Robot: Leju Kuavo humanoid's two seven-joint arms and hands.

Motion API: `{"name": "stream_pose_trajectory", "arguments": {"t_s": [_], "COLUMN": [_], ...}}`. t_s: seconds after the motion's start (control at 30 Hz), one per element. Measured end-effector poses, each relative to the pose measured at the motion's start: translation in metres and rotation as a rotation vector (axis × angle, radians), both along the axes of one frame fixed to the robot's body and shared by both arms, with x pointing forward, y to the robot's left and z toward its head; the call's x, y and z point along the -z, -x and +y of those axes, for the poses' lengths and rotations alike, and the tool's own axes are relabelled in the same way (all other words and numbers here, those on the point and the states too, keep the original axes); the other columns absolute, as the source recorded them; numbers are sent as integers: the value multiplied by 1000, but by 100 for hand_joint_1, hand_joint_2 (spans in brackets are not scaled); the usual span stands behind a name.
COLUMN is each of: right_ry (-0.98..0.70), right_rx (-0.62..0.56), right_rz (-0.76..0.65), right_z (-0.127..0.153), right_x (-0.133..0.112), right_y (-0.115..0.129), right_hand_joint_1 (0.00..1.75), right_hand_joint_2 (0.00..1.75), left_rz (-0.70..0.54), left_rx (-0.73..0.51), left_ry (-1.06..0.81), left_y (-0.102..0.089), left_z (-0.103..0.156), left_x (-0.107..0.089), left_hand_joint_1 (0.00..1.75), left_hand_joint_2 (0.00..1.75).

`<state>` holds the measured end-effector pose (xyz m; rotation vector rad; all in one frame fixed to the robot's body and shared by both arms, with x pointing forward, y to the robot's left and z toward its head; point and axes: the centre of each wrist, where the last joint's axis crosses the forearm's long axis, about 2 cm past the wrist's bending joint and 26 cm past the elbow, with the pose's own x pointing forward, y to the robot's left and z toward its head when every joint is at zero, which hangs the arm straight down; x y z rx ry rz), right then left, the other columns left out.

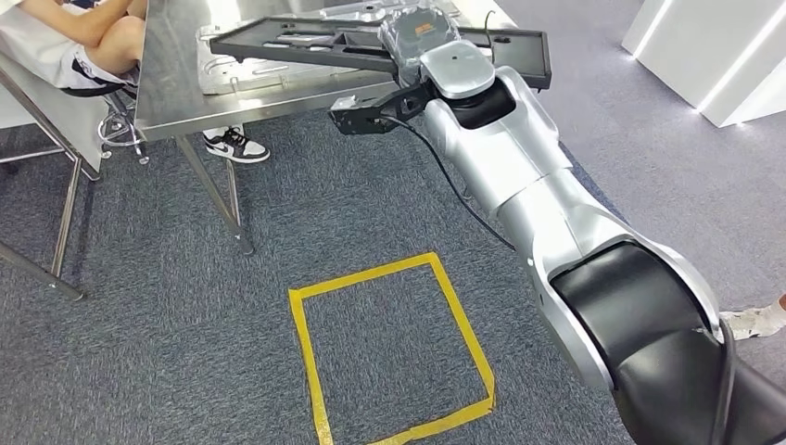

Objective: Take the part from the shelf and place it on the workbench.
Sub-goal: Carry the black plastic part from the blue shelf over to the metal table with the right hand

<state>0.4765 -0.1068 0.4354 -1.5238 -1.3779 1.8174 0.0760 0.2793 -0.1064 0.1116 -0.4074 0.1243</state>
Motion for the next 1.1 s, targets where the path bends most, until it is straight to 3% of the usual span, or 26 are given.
{"name": "stream_pose_trajectory", "arguments": {"t_s": [1.1], "right_ry": [15], "right_rx": [-11], "right_rz": [0], "right_z": [8], "right_x": [0], "right_y": [2], "right_hand_joint_1": [175], "right_hand_joint_2": [175], "left_rz": [6], "left_rx": [18], "left_ry": [16], "left_y": [3], "left_z": [-2], "left_x": [0], "left_hand_joint_1": [0], "left_hand_joint_2": [175]}}
